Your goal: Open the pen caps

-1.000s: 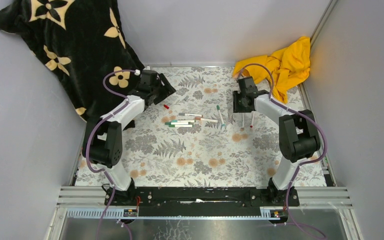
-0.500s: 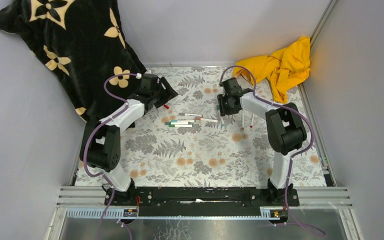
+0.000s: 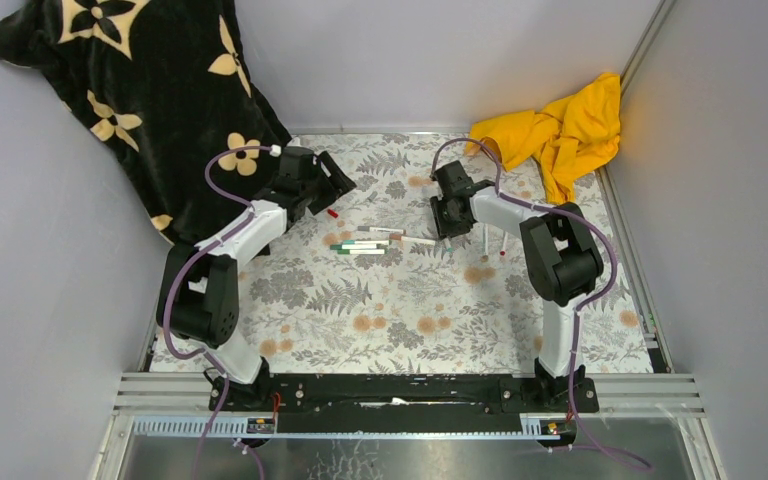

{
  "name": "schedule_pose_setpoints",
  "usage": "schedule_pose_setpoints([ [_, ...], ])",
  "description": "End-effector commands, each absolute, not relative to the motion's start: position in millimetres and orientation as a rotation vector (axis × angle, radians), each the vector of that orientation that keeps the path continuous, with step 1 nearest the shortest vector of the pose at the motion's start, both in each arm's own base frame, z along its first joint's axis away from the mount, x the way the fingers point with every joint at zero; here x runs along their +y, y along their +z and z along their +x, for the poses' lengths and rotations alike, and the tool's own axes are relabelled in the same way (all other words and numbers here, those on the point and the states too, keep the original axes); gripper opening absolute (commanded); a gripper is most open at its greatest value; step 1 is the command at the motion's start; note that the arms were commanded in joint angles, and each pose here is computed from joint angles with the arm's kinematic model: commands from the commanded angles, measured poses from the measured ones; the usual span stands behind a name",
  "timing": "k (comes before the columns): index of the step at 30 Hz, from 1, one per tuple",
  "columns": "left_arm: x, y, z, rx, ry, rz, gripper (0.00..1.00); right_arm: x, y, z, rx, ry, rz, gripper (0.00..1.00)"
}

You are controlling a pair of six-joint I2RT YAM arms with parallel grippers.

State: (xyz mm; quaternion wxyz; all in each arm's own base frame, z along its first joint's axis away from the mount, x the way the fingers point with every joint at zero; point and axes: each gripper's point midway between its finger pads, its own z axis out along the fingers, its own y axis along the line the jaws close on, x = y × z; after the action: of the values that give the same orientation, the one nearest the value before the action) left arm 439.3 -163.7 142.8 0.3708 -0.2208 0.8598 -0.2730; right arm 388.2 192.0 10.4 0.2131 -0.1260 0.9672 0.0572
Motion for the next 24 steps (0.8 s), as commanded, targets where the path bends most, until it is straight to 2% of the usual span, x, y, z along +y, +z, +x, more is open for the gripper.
schedule_pose_setpoints([
  [1,-169,158,442,2.146,-0.748,-0.545,0.76,189,-10,369,2.779,0.098,-0.363,0.33],
  [5,-169,154,440,2.151,-0.753,-0.550,0.76,184,-17,362,2.796,0.082,-0.345,0.09],
  [7,-171,152,439,2.154,-0.765,-0.551,0.76,183,-14,362,2.788,0.079,-0.341,0.01],
  [13,-183,150,437,2.169,-0.853,-0.532,0.80,192,22,370,2.677,0.163,-0.357,0.00],
  [19,-216,166,435,2.141,-1.080,-0.475,0.81,214,76,370,2.557,0.348,-0.393,0.00],
  [24,-247,170,428,2.166,-1.158,-0.406,0.81,232,109,363,2.483,0.469,-0.424,0.00],
])
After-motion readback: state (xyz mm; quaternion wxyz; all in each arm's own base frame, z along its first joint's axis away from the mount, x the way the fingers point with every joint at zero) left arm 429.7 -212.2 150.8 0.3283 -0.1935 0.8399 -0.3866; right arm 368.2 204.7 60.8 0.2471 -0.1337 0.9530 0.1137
